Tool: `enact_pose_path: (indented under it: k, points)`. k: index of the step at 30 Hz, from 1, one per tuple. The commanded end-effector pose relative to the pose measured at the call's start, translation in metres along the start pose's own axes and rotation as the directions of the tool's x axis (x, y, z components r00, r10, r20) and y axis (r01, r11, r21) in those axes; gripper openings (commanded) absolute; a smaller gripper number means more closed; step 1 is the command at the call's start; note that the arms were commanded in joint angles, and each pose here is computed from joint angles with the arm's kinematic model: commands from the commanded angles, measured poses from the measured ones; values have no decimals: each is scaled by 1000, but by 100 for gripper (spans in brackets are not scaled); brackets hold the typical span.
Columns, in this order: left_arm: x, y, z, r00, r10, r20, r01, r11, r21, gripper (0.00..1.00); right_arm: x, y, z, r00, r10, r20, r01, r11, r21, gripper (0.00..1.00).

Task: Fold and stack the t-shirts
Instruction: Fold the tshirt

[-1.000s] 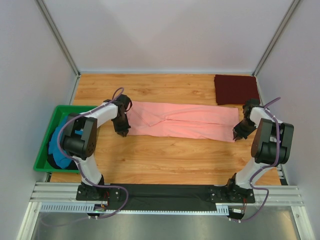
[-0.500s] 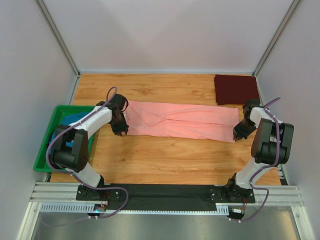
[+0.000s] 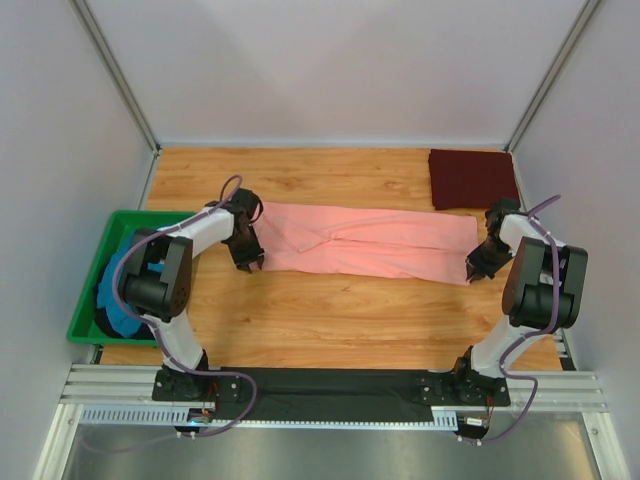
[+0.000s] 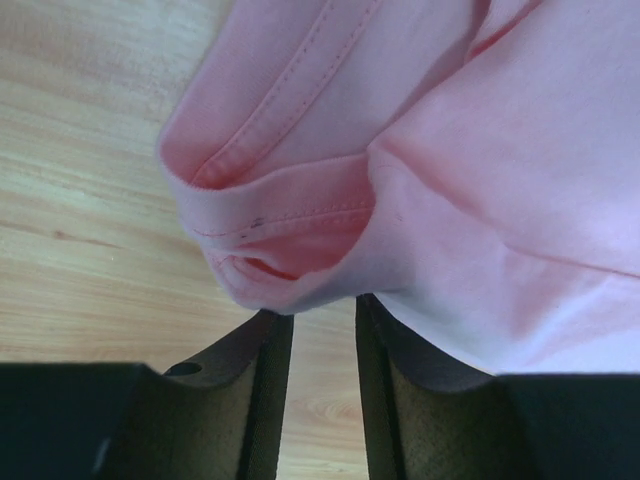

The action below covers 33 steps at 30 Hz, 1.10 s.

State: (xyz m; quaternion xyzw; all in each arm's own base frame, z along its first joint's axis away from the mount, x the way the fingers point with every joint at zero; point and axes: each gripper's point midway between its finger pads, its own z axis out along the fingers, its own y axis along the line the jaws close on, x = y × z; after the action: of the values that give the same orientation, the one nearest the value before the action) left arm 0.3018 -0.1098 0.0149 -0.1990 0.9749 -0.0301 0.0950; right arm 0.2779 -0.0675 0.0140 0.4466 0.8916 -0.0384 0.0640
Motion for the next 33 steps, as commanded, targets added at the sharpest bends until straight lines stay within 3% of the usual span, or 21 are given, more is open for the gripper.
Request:
enact_pose_path:
  k: [1, 7, 10, 15, 24, 33]
  points:
    - [-6, 4, 13, 1000, 1, -18, -2, 998, -62, 37, 1, -13, -7, 1000, -20, 12, 20, 999, 37, 0]
    - [-6, 11, -3, 1000, -4, 5, 4, 997, -76, 25, -2, -15, -12, 999, -29, 18, 28, 999, 44, 0]
    - [-6, -3, -27, 999, -21, 40, 19, 999, 37, 29, -1, -14, -14, 999, -29, 18, 28, 999, 36, 0]
    - [-10, -6, -47, 990, -105, 98, 95, 990, 100, 39, 0, -13, -16, 1000, -25, 17, 25, 999, 29, 0]
    - [-13, -10, -14, 991, -127, 36, 126, 991, 44, 42, 2, -15, -18, 999, -39, 8, 39, 999, 26, 0]
    - [-23, 26, 4, 986, -164, 16, 164, 982, -96, 39, 3, -25, -26, 997, -80, 10, 79, 995, 61, 0]
